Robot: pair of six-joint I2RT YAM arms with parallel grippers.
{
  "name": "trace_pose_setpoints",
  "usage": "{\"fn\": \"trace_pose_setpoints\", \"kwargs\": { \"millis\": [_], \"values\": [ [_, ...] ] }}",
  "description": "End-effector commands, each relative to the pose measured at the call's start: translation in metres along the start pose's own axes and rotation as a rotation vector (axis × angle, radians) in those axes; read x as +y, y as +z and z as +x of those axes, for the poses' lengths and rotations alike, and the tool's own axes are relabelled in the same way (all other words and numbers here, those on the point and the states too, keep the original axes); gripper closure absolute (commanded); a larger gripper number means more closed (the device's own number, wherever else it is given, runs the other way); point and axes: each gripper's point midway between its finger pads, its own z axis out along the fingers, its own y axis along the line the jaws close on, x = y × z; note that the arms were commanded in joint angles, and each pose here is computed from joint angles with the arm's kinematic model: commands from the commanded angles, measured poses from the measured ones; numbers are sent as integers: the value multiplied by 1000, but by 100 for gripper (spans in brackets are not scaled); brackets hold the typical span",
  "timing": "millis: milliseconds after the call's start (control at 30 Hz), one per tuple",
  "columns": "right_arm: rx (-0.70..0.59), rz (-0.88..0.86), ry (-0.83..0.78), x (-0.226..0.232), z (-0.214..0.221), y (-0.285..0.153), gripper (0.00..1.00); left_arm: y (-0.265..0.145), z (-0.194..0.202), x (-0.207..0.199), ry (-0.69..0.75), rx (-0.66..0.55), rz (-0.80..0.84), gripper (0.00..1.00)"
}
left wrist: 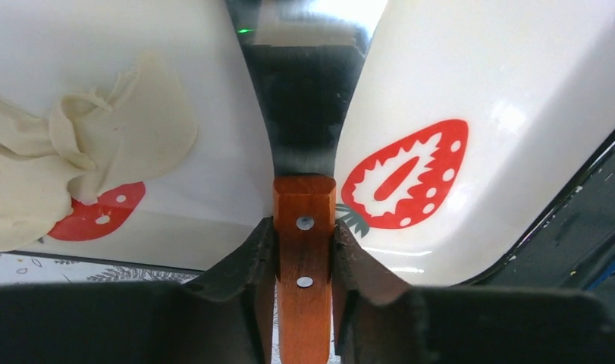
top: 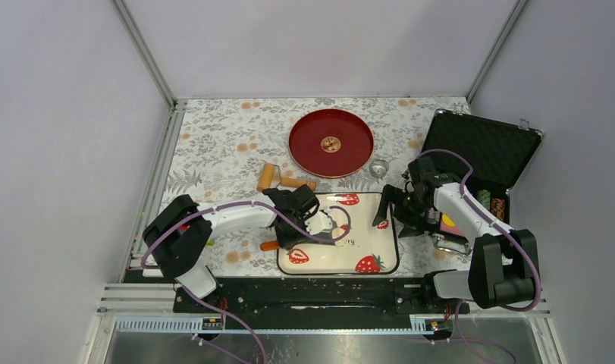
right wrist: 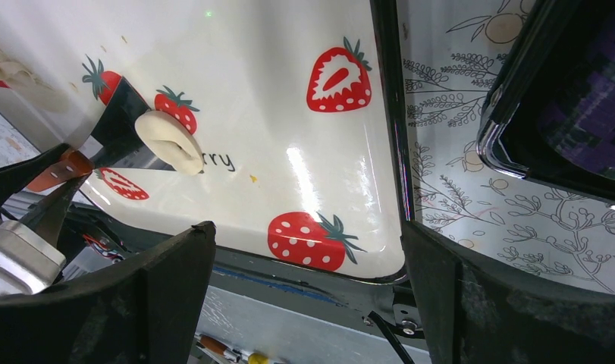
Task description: Roll out the dumpling wrappers from the dough
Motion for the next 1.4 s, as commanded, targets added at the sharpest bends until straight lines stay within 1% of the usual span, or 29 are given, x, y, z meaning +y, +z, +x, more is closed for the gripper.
{"fn": "trace_pose_setpoints", "kwargs": {
  "millis": [0, 67, 100, 433, 733, 867, 1033, 1267, 1367],
  "values": [
    [16, 9, -16, -2, 6, -1, 0, 1, -2, 6, -11, 5, -34, 89],
    [15, 15, -16, -3, 6, -2, 0, -3, -4, 7, -12, -8, -44, 98],
    [15, 17, -17, -3, 6, -3, 1, -5, -6, 8, -11, -20, -50, 100],
    [-7, 18, -31, 1, 3, -14, 1, -36, -30, 8, -43, -168, -44, 100],
    [-48, -10, -60, 13, -7, -30, 1, -63, -50, 27, -89, -266, -65, 100],
    [-98, -54, -95, 30, -23, -44, 0, -70, -57, 45, -126, -293, -81, 100],
    [-119, -108, -106, 55, -46, -56, 2, -85, -66, 77, -176, -314, -123, 100],
    [-151, -203, -146, 115, -84, -67, 9, -95, -76, 124, -250, -322, -152, 100],
    [-142, -248, -165, 146, -101, -65, 16, -102, -84, 148, -276, -337, -180, 100]
  ]
}}
